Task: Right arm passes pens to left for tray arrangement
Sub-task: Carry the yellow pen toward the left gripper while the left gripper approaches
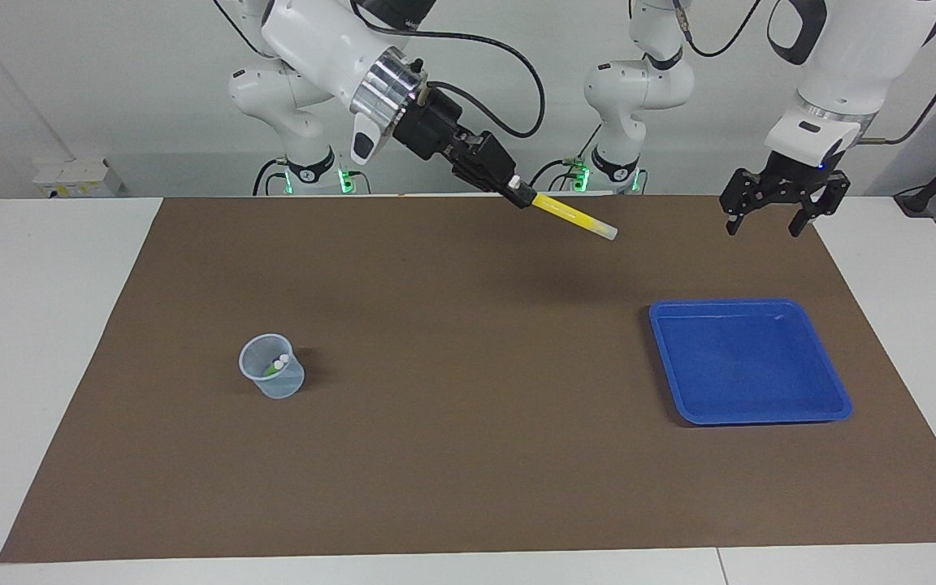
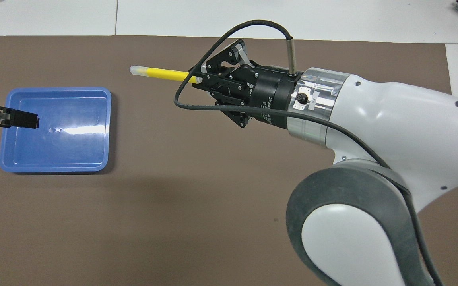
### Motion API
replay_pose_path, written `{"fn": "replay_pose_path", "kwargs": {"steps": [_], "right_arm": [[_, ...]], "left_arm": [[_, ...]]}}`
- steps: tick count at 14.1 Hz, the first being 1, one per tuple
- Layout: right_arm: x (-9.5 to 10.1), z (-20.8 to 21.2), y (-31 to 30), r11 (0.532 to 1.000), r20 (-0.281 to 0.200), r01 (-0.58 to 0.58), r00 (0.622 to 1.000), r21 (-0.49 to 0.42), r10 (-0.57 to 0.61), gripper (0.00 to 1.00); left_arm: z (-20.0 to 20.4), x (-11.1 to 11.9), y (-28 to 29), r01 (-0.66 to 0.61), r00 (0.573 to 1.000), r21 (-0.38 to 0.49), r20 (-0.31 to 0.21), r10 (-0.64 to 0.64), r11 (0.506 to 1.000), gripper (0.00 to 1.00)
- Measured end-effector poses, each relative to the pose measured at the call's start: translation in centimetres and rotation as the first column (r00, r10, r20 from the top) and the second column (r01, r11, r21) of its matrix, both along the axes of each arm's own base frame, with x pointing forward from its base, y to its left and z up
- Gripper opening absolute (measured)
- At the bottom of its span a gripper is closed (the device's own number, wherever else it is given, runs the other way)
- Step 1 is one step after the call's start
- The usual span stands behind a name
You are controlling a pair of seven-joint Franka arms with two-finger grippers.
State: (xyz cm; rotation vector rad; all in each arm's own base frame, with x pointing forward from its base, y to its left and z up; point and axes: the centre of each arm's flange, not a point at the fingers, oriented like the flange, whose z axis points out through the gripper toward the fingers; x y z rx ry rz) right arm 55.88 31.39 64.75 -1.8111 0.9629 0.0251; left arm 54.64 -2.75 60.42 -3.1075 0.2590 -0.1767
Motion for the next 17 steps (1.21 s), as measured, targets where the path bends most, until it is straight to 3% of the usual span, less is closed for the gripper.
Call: {"fn": "replay_pose_path", "kwargs": {"steps": [2, 3, 5, 8, 12, 13, 14, 15, 17], "right_arm": [[0.1, -0.9, 0.8, 1.0, -0.014, 0.006, 1.0, 0.015, -0.006, 0.19], [0.2, -1.5, 1.3, 1.0, -0.022, 0.011, 1.0, 0.018, -0.011, 0.19], [0.6, -3.1, 2.1, 0.999, -0.056, 0.025, 0.998, 0.033, -0.023, 0.19], [1.6, -5.4, 2.5, 0.998, -0.09, 0.046, 0.995, 0.036, -0.042, 0.19], [1.7, -8.1, 4.1, 0.998, -0.139, 0.047, 0.99, 0.047, -0.04, 0.19], [1.7, -8.3, 4.3, 0.998, -0.137, 0.05, 0.99, 0.047, -0.043, 0.19], [1.5, -8.3, 4.7, 0.998, -0.133, 0.05, 0.99, 0.047, -0.043, 0.19], [1.1, -8.4, 5.3, 0.998, -0.126, 0.051, 0.991, 0.047, -0.045, 0.19], [0.3, -8.7, 6.4, 0.998, -0.126, 0.041, 0.991, 0.043, -0.035, 0.19]], "left_arm": [[-2.2, -1.7, 0.2, -0.192, 0.98, -0.111, -0.076, 0.184, 0.975, 0.68], [-2.6, -2.3, -0.1, -0.334, 0.94, -0.17, -0.13, 0.315, 0.927, 0.68], [-2.5, -3.0, -2.0, -0.596, 0.801, -0.262, -0.267, 0.536, 0.759, 0.72], [-2.0, -3.2, -5.3, -0.845, 0.534, -0.255, -0.471, 0.703, 0.471, 0.75], [-1.8, -2.2, -6.5, -0.99, 0.141, -0.127, -0.754, 0.642, 0.068, 0.74], [-1.8, -1.5, -6.4, -0.996, 0.038, -0.082, -0.796, 0.605, -0.045, 0.74], [-1.6, -0.8, -6.2, -0.989, -0.039, -0.05, -0.82, 0.572, -0.139, 0.75], [-1.6, -0.3, -6.0, -0.979, -0.085, -0.034, -0.83, 0.551, -0.201, 0.75], [-1.6, 0.2, -6.2, -0.962, -0.152, 0.004, -0.841, 0.519, -0.275, 0.74]]}}
